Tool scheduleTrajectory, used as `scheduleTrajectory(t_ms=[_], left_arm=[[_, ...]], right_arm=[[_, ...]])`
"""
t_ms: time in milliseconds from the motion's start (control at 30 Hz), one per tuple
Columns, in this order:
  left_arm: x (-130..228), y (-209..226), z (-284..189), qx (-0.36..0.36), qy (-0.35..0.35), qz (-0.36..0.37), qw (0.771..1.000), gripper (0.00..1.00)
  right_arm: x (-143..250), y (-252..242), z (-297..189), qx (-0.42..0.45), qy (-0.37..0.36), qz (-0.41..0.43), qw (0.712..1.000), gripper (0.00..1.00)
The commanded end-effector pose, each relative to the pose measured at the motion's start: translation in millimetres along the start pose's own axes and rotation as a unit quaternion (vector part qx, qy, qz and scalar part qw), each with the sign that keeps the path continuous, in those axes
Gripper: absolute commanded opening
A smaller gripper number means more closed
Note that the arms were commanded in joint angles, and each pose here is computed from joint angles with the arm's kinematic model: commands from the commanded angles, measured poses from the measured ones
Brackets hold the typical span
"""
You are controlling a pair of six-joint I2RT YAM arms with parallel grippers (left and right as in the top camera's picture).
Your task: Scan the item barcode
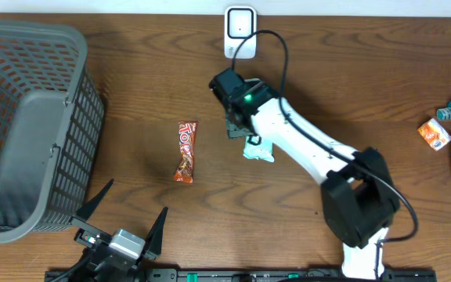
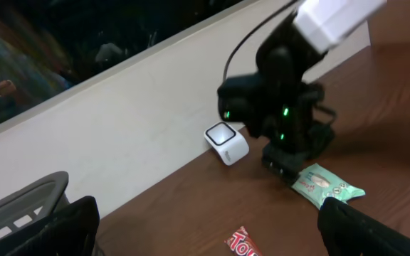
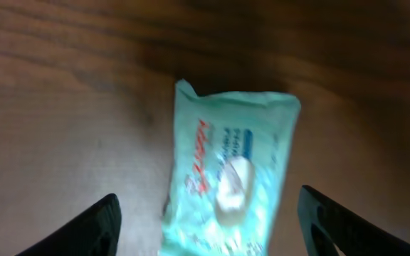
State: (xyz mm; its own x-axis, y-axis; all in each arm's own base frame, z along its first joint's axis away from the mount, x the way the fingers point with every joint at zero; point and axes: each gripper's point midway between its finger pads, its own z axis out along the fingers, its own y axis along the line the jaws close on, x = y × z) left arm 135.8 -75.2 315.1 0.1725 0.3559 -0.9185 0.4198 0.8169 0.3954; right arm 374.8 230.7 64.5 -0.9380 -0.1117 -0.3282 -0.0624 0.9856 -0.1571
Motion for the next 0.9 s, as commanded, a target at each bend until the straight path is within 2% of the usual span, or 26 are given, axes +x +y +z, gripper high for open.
scheduleTrajectory(t_ms=[0,67,267,367,433,467,533,567,600,667,733,767,867], left_arm=[[-0.7,-0.4,-1.0,0.000,-0.003,0.006,1.000,0.98],[-0.7,-0.4,-1.0,0.000,-0.003,0.006,1.000,0.98],[-0.7,-0.4,-1.0,0.000,-0.003,0.006,1.000,0.98],[-0.7,-0.4,-1.0,0.000,-0.003,0.006,1.000,0.98],[-0.7,-0.4,-1.0,0.000,-0.003,0.006,1.000,0.98],[-0.7,-0.4,-1.0,0.000,-0.003,0.006,1.000,0.98],[-0.7,-0.4,-1.0,0.000,-0.003,0.006,1.000,0.98],[-0.7,-0.4,-1.0,0.000,-0.003,0.006,1.000,0.98],[-0.7,-0.4,-1.0,0.000,-0.003,0.006,1.000,0.98],[-0.7,-0.4,-1.0,0.000,-0.003,0.006,1.000,0.98],[-0.7,-0.4,-1.0,0.000,-0.003,0.006,1.000,0.98],[-0.7,-0.4,-1.0,0.000,-0.003,0.006,1.000,0.98],[-0.9,-0.4,-1.0,0.000,-0.004,0.006,1.000,0.98]], right_arm=[[8.8,-1.3,31.3,0.049,0.008,-0.023,0.999,0.69],[11.6,-0.8,38.7,0.053,0.014,-0.025,0.998,0.67],[20.5,-15.2,59.2,0.109,0.024,-0.042,0.993,0.53],[42.3,-23.3,67.7,0.129,0.069,-0.063,0.987,0.27],[57.0,-21.6,69.2,0.120,0.103,-0.069,0.985,0.04],[63.3,-16.9,69.0,0.104,0.119,-0.069,0.985,0.01],[62.3,1.4,61.0,0.042,0.137,-0.085,0.986,0.01],[57.5,18.4,48.9,-0.024,0.152,-0.096,0.983,0.01],[52.1,33.8,31.6,-0.100,0.168,-0.102,0.975,0.01],[50.6,49.7,11.9,-0.186,0.187,-0.115,0.958,0.01],[53.8,69.6,-18.9,-0.317,0.210,-0.140,0.914,0.01],[57.9,78.2,-40.8,-0.402,0.224,-0.150,0.875,0.01],[62.7,76.5,-67.4,-0.489,0.251,-0.137,0.824,0.01]])
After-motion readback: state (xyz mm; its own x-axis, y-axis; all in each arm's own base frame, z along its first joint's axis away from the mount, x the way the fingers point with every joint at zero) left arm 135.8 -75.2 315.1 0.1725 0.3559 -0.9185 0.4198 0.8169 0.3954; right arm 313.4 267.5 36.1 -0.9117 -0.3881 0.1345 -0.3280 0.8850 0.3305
